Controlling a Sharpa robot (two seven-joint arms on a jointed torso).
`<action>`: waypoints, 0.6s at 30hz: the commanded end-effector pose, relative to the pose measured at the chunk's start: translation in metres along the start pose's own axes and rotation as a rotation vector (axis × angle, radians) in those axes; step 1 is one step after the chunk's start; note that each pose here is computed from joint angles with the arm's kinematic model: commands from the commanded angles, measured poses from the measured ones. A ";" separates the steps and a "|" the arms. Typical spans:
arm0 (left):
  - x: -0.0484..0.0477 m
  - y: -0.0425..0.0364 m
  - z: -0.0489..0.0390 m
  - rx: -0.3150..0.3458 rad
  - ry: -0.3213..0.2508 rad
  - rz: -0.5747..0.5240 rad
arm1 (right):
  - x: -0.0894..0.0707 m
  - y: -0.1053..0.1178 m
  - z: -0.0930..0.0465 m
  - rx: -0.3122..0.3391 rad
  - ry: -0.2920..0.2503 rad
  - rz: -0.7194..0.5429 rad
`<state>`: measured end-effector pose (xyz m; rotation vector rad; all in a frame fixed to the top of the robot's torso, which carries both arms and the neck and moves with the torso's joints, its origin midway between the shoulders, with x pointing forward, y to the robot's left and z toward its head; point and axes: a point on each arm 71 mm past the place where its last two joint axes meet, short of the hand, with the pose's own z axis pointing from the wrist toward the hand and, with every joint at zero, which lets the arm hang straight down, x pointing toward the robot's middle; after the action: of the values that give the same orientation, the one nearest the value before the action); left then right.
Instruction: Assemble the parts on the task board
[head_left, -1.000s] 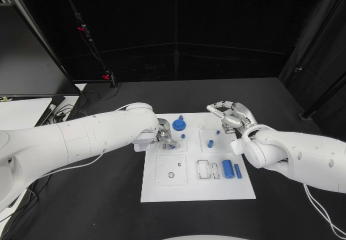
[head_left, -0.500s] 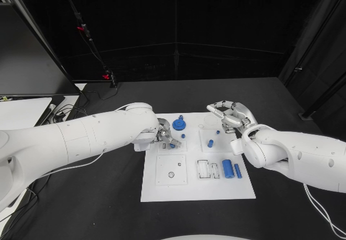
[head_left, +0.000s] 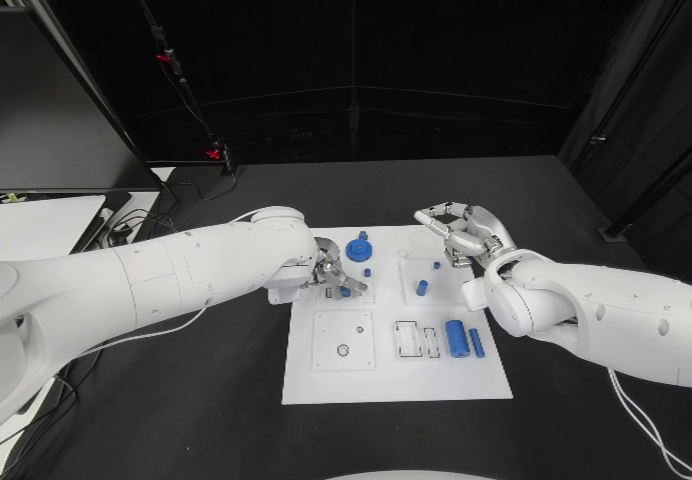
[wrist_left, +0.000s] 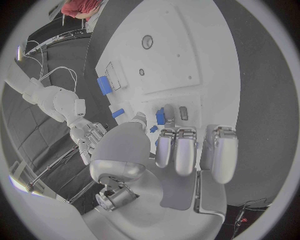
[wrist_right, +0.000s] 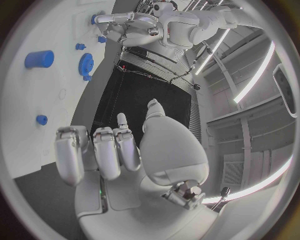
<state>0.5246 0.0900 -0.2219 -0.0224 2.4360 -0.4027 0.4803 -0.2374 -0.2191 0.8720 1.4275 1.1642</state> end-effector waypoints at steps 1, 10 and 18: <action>0.0039 0.0021 0.0015 -0.007 0.012 0.004 | 0.000 0.001 0.001 -0.006 0.000 0.001; 0.0035 0.0039 0.0012 -0.003 0.004 -0.003 | 0.000 0.001 0.001 -0.003 -0.001 0.001; 0.0030 0.0061 0.0005 0.002 -0.003 -0.009 | 0.000 0.001 0.001 -0.002 0.000 0.001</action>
<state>0.5241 0.0941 -0.2229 -0.0342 2.4291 -0.4137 0.4809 -0.2375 -0.2195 0.8734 1.4286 1.1616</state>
